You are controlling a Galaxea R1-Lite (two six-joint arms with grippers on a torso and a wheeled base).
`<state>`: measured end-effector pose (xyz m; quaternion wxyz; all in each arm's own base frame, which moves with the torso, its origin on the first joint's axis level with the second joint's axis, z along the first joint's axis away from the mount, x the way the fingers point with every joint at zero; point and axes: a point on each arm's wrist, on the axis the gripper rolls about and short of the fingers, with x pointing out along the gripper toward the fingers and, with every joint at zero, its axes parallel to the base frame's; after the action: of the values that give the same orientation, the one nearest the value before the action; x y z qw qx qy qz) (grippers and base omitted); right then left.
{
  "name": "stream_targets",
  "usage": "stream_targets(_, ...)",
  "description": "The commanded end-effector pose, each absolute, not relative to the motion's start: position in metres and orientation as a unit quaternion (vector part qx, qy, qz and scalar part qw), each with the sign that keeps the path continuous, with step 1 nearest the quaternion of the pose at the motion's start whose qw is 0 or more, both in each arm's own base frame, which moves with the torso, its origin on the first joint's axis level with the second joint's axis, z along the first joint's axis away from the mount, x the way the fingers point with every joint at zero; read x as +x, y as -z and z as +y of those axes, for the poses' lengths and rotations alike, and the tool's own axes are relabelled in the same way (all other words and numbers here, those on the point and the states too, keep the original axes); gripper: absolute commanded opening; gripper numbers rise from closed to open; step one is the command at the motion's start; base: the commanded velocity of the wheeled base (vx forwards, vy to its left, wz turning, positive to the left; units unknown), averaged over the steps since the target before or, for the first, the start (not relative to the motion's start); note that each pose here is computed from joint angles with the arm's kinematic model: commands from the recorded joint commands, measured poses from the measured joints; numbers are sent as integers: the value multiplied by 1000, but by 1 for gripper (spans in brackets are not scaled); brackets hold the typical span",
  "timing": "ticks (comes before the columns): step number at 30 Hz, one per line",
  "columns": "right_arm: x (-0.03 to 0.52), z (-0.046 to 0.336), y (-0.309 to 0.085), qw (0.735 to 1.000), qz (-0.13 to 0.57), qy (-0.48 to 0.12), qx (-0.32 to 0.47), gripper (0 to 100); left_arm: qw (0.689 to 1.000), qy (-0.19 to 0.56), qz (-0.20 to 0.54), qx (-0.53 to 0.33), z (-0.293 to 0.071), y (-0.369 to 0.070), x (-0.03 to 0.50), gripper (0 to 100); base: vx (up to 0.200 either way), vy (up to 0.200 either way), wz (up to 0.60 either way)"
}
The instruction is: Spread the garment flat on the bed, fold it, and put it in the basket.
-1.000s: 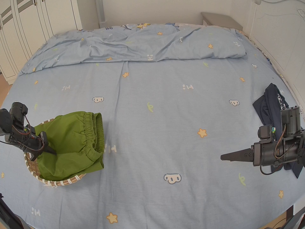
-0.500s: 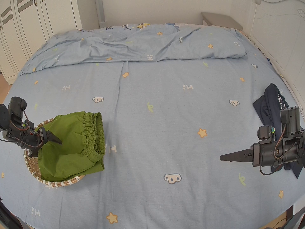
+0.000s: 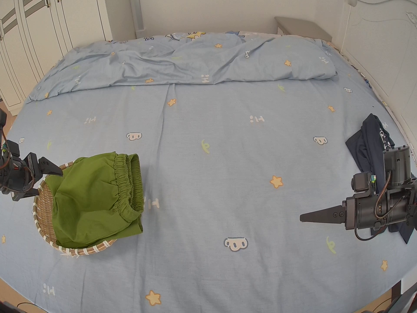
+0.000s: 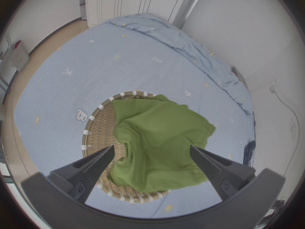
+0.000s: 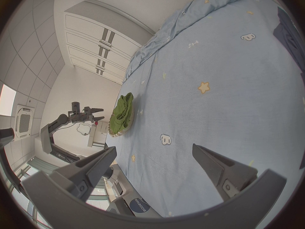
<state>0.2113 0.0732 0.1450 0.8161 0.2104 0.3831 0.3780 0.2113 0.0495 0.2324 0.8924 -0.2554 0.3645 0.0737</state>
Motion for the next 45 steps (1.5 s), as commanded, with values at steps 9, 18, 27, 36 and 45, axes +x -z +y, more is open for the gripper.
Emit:
stream_targets(9, 169, 78, -145, 854, 359, -349, 143, 100, 904, 63, 319, -279, -12, -261, 56, 100, 0, 0, 0)
stream_targets(18, 68, 39, -137, 885, 268, -353, 142, 100, 928, -12, 253, -274, 2, -198, -23, 100, 0, 0, 0)
stream_targets(27, 6, 11, -136, 899, 248, -321, 166, 100, 935, -76, 184, -293, -5, -163, -62, 100, 0, 0, 0)
stream_targets(36, -14, 3, -127, 911, 239, -286, 175, 100, 945, -46, 172, -273, -3, -127, -63, 100, 0, 0, 0)
stream_targets(45, -37, -4, -94, 928, 133, -292, 189, 100, 983, 12, 65, -170, -1, -94, -40, 100, 0, 0, 0)
